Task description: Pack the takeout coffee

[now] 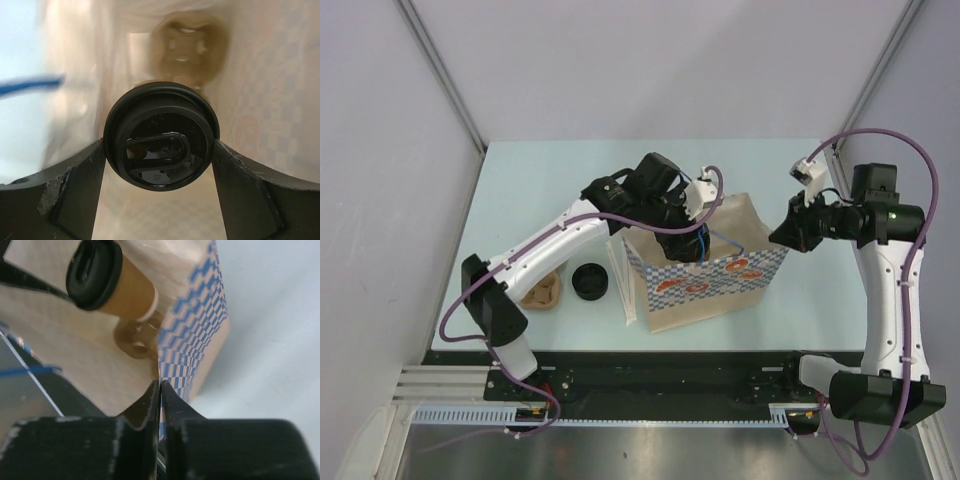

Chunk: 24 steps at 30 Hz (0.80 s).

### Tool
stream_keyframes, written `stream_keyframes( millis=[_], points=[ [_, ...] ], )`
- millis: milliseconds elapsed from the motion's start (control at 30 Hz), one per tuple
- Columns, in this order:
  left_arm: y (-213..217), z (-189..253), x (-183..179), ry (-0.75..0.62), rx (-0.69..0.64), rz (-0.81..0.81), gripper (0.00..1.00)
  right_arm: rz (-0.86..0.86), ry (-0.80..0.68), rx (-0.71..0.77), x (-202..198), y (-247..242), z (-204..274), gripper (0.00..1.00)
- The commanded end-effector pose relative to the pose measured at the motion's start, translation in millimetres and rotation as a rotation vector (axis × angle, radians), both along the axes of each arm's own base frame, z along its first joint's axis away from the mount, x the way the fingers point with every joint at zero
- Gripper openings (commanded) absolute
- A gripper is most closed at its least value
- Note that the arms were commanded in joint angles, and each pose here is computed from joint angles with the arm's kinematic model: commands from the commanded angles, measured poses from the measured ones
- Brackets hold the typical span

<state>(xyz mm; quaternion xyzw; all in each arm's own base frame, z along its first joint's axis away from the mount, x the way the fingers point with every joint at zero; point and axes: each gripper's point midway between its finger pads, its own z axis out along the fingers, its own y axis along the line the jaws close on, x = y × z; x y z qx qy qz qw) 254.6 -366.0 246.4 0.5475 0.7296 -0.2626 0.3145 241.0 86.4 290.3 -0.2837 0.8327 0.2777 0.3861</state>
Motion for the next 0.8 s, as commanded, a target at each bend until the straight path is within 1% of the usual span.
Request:
stream_keyframes(
  millis=[0, 33, 67, 133, 233, 300, 367, 433, 533, 667, 767],
  points=[
    [10, 22, 10, -0.081, -0.051, -0.025, 0.19, 0.055, 0.012, -0.038, -37, -10, -5, 0.17],
    [11, 22, 8, -0.076, -0.055, -0.041, 0.19, 0.036, 0.016, -0.039, -39, -17, -4, 0.26],
    [12, 25, 6, -0.089, -0.06, -0.062, 0.19, 0.053, 0.007, -0.02, -38, -16, -1, 0.48],
    [13, 20, 0, -0.081, -0.061, -0.082, 0.19, 0.071, -0.042, -0.009, -30, -15, 9, 0.69],
    [16, 20, -10, -0.083, -0.071, -0.129, 0.19, 0.084, -0.124, 0.025, -4, -14, 26, 0.77],
    [17, 19, -14, -0.081, -0.076, -0.146, 0.19, 0.123, -0.201, 0.044, 15, -11, 41, 0.79],
    [17, 16, -17, -0.079, -0.069, -0.161, 0.19, 0.183, -0.242, 0.024, 25, 1, 44, 0.83],
    [17, 15, -18, -0.093, -0.062, -0.177, 0.19, 0.212, -0.294, -0.022, 46, 8, 44, 0.86],
    [17, 14, -19, -0.11, -0.053, -0.194, 0.2, 0.273, -0.368, -0.035, 65, 25, 47, 0.89],
    [18, 10, -18, -0.116, -0.039, -0.2, 0.2, 0.39, -0.417, -0.061, 79, 56, 36, 0.9],
    [18, 8, -17, -0.119, -0.03, -0.2, 0.2, 0.422, -0.428, -0.059, 93, 69, 29, 0.91]
  ],
)
